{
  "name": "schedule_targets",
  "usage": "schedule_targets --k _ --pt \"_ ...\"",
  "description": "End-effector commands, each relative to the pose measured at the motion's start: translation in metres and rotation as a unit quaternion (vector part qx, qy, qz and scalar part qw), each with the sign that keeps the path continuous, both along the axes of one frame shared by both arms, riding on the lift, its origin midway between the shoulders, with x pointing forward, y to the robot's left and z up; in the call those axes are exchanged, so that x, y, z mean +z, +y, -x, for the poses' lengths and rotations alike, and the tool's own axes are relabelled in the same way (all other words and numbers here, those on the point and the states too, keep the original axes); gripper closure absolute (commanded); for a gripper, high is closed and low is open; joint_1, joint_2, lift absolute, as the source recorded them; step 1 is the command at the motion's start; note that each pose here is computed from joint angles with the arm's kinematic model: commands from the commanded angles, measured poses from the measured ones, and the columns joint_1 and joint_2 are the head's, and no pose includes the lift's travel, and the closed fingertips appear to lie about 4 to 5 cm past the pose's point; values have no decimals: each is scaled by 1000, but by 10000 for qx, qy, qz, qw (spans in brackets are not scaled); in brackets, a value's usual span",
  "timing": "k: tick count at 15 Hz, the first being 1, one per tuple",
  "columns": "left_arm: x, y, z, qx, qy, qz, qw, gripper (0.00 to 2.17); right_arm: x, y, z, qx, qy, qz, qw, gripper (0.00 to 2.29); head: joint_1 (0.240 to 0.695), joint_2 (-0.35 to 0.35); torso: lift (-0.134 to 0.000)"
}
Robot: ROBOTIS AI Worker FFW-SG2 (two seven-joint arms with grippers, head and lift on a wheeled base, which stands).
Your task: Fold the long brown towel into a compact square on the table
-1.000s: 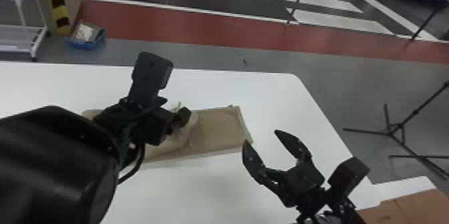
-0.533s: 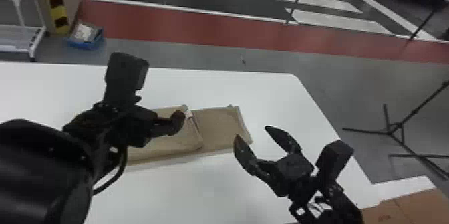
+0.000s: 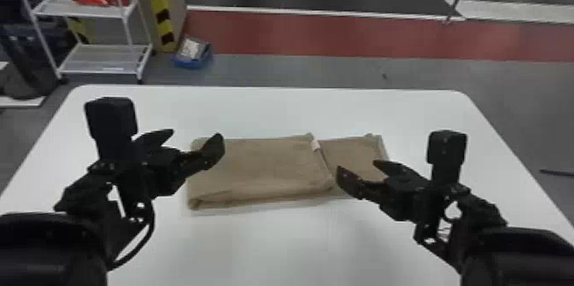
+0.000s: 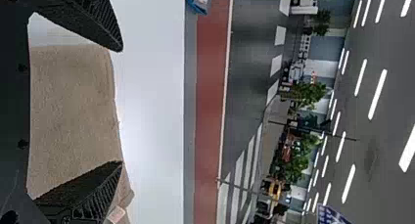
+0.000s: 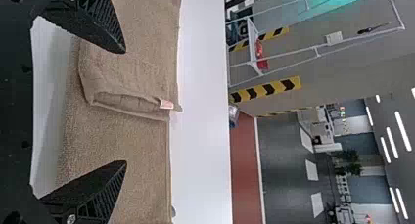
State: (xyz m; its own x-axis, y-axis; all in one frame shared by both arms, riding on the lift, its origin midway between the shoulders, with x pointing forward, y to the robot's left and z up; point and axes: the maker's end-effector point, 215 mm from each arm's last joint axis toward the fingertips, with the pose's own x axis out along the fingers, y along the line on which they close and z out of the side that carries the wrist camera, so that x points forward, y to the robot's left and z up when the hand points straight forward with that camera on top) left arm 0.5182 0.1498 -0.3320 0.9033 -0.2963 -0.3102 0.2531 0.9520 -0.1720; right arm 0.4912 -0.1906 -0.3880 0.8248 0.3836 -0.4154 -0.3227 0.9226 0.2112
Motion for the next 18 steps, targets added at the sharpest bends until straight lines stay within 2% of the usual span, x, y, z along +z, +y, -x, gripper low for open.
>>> schedule_targets --k 1,5,9,12,18 --pt "-2 16 4 131 -80 90 9998 66 -15 3 -22 -12 414 -54 9991 73 695 -49 -123" --pt "-2 18 6 113 -169 129 9997 66 -25 20 -48 135 727 -117 9972 87 695 -21 -123" --pt "-5 18 8 117 -155 138 9997 76 -41 41 -61 336 906 161 9952 97 695 2 -123" --pt "-9 22 9 144 -110 139 9997 80 -55 47 -70 406 1023 267 9936 130 695 19 -123" --pt "-15 22 10 147 -57 132 9998 80 -65 60 -75 555 1083 370 9919 282 695 36 -123"
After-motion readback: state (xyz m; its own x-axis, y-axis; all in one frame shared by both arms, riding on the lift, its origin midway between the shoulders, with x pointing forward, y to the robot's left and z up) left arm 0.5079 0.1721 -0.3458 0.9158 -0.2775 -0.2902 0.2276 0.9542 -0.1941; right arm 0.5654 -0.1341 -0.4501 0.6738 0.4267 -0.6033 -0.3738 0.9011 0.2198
